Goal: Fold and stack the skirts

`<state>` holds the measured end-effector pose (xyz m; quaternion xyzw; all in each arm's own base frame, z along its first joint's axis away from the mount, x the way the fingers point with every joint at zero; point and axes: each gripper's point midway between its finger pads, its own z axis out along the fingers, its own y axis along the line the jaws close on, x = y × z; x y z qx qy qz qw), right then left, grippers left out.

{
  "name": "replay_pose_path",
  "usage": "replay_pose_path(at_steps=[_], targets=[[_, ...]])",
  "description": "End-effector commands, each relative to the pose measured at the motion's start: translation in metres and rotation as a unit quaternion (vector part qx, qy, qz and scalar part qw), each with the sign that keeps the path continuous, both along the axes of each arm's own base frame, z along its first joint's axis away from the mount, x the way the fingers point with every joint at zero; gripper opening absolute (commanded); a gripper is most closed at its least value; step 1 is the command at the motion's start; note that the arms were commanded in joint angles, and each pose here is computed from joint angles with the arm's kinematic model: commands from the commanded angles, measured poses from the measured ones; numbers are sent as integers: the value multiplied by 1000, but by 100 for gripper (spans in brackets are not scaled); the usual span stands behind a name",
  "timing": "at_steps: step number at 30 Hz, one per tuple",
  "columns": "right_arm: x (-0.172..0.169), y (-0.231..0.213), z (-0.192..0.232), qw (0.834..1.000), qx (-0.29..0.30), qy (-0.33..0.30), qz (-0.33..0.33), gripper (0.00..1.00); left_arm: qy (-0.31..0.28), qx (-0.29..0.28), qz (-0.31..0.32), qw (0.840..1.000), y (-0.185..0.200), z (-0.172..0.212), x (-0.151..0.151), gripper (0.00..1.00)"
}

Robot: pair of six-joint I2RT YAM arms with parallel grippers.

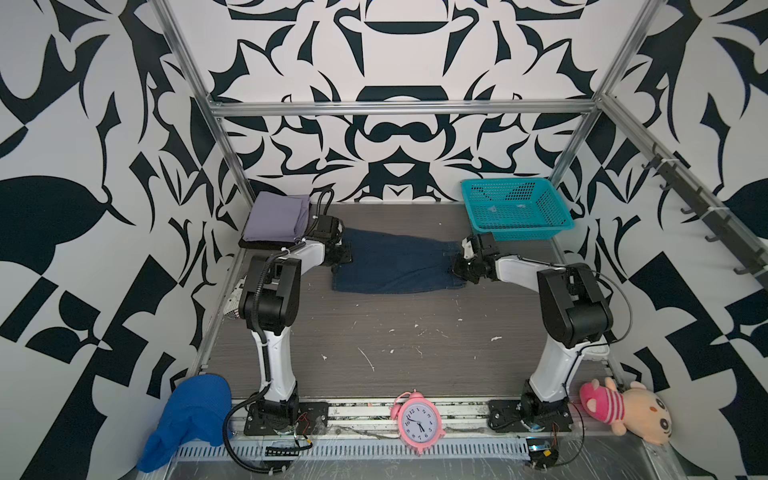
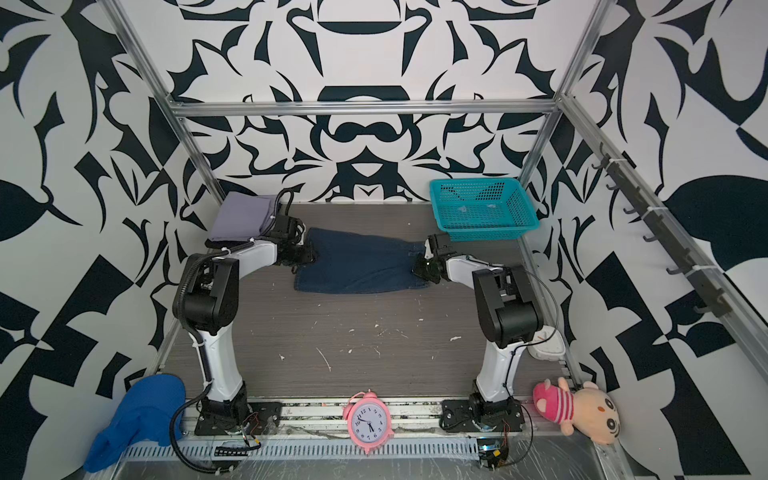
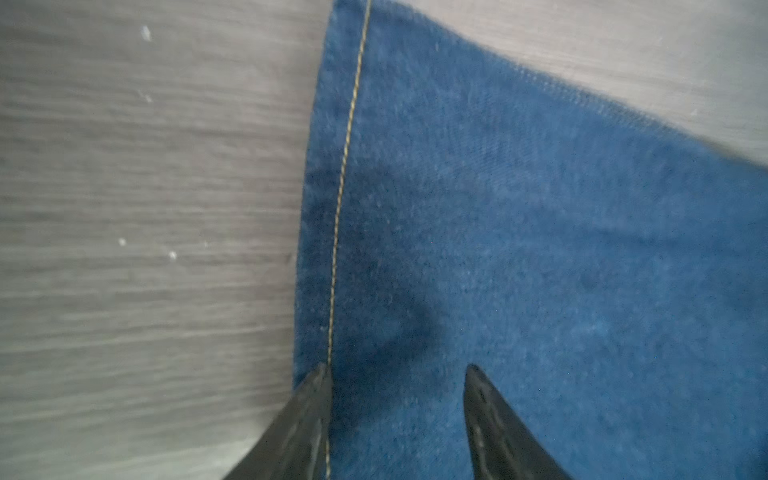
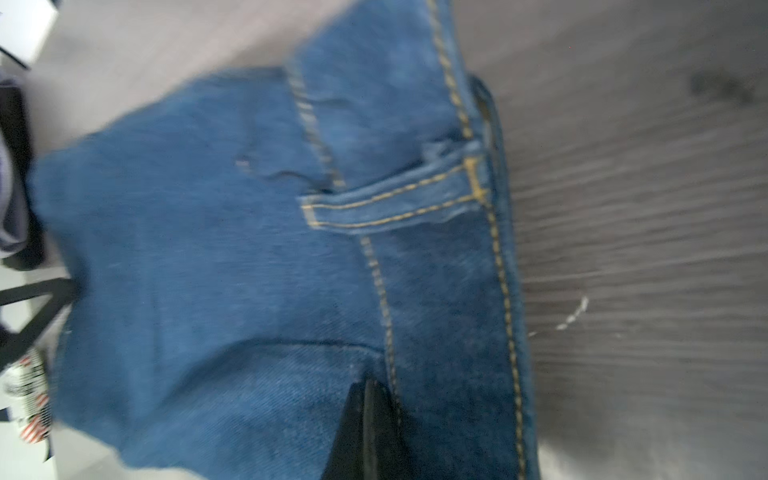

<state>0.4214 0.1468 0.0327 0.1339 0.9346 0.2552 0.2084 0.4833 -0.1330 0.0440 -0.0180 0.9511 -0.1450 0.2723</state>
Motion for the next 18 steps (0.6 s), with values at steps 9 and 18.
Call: replay_pose_path(at_steps=[9, 18], targets=[[6, 4, 45, 999, 33, -38, 2, 0, -99, -18, 39, 994, 3, 74, 14, 53], [-2, 57, 89, 989, 63, -86, 102, 0, -114, -136, 3, 984, -50, 93, -20, 48]])
